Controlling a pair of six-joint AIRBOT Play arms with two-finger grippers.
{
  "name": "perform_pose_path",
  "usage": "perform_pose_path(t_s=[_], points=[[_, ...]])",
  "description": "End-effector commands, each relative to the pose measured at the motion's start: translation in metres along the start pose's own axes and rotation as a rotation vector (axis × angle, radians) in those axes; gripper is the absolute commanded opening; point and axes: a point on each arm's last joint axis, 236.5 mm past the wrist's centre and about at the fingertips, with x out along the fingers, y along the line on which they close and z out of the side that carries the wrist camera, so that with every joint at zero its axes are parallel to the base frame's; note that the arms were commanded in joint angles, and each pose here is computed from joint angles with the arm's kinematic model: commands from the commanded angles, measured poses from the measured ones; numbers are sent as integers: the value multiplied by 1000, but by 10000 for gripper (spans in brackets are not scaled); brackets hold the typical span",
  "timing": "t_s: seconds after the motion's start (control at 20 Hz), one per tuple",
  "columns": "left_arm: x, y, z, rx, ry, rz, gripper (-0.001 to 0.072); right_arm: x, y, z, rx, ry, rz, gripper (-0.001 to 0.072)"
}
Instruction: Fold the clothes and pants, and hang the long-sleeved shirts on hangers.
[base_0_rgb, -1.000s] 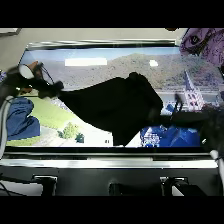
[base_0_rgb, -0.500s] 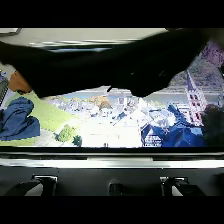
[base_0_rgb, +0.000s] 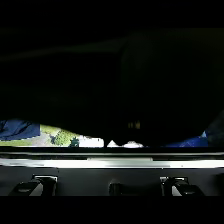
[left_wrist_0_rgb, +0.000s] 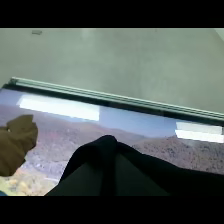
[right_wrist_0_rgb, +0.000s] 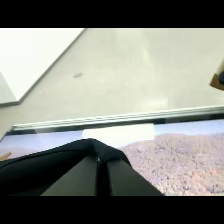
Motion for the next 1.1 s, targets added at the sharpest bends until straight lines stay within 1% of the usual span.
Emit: perform_pose_path(t_s=[0.0, 0.1, 0.2, 0.3, 0.45, 0.55, 0.65, 0.75, 0.8, 0.85, 0.9, 0.95, 1.0, 1.05], points=[[50, 15, -52, -68, 187, 57, 15, 68, -36, -26, 59, 123, -79, 28], [106, 18, -113, -101, 383, 63, 15, 138, -67, -69, 86, 269, -121, 28], [162, 17, -186, -140, 587, 51, 15, 207, -102, -127, 128, 425, -164, 28], [213, 17, -261, -196, 757, 44, 16, 267, -133, -198, 183, 577, -190, 28], [279, 22, -364, -260, 922, 65, 16, 339, -160, -309, 319, 747, -169, 28], [309, 25, -419, -289, 999, 82, 17, 365, -171, -376, 401, 841, -170, 29], [325, 30, -464, -300, 1069, 105, 16, 376, -176, -436, 434, 937, -194, 31], [333, 35, -491, -304, 1119, 121, 17, 379, -175, -475, 439, 1004, -201, 34], [335, 36, -496, -305, 1127, 124, 17, 379, -172, -486, 437, 1024, -200, 62], [336, 38, -497, -301, 1127, 127, 22, 379, -169, -491, 437, 1034, -197, 135], [336, 42, -493, -284, 1124, 124, 83, 378, -168, -489, 436, 1039, -195, 157], [334, 50, -485, -270, 1132, 137, 254, 371, -167, -486, 424, 1061, -194, 159], [328, 61, -474, -258, 1145, 157, 475, 358, -167, -479, 388, 1096, -180, 216], [322, 74, -461, -244, 1154, 170, 584, 345, -167, -470, 341, 1132, -153, 269]])
